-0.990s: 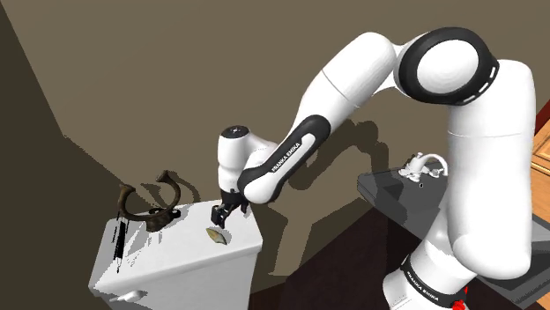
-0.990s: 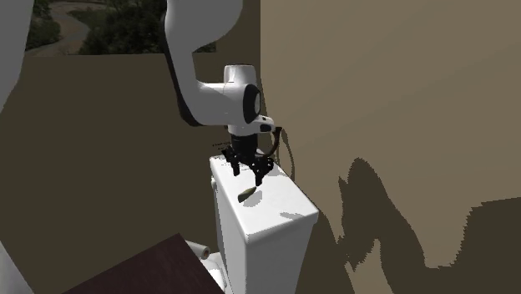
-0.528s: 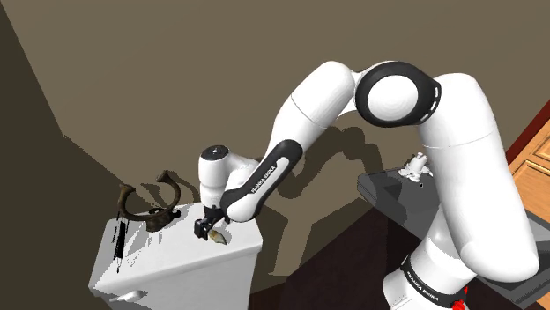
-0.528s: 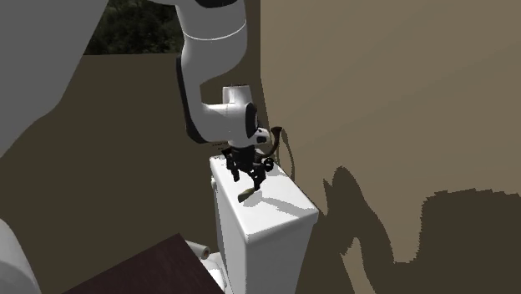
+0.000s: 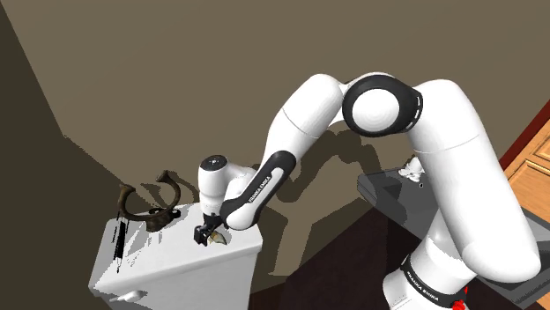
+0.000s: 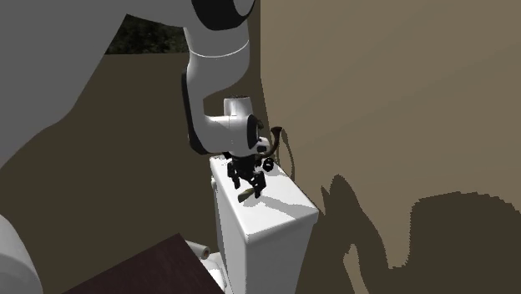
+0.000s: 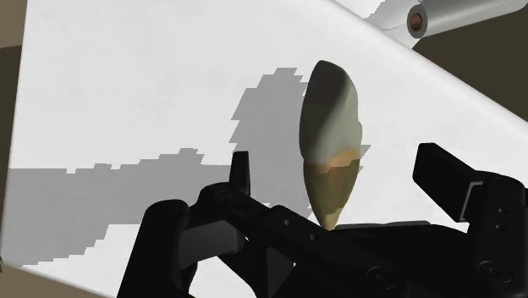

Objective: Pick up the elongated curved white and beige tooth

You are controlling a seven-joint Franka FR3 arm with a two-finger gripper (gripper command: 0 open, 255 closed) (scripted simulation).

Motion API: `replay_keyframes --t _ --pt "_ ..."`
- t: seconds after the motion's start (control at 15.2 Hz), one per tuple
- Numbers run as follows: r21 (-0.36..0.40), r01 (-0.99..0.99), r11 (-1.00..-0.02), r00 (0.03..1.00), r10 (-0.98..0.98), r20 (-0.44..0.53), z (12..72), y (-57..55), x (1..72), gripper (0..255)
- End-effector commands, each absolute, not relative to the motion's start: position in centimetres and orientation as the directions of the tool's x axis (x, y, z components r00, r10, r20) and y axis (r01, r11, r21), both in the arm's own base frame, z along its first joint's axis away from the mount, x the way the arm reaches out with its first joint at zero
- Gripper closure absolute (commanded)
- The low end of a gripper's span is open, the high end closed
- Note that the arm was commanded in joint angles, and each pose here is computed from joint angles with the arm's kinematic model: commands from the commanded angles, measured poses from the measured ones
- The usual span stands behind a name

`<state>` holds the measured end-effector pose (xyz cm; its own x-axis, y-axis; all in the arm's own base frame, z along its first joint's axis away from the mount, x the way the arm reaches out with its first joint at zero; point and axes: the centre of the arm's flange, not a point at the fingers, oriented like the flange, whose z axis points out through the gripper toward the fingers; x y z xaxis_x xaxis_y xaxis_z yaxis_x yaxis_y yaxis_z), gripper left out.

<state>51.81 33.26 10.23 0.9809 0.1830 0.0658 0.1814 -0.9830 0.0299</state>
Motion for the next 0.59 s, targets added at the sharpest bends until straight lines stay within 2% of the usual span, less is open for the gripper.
replay_keyframes --t 0.0,0.53 --pt "0.03 0.181 -0.983 0.981 0.183 0.066 10.11 33.23 51.86 255" --pt "0.03 0.181 -0.983 0.981 0.183 0.066 10.04 33.31 51.79 255"
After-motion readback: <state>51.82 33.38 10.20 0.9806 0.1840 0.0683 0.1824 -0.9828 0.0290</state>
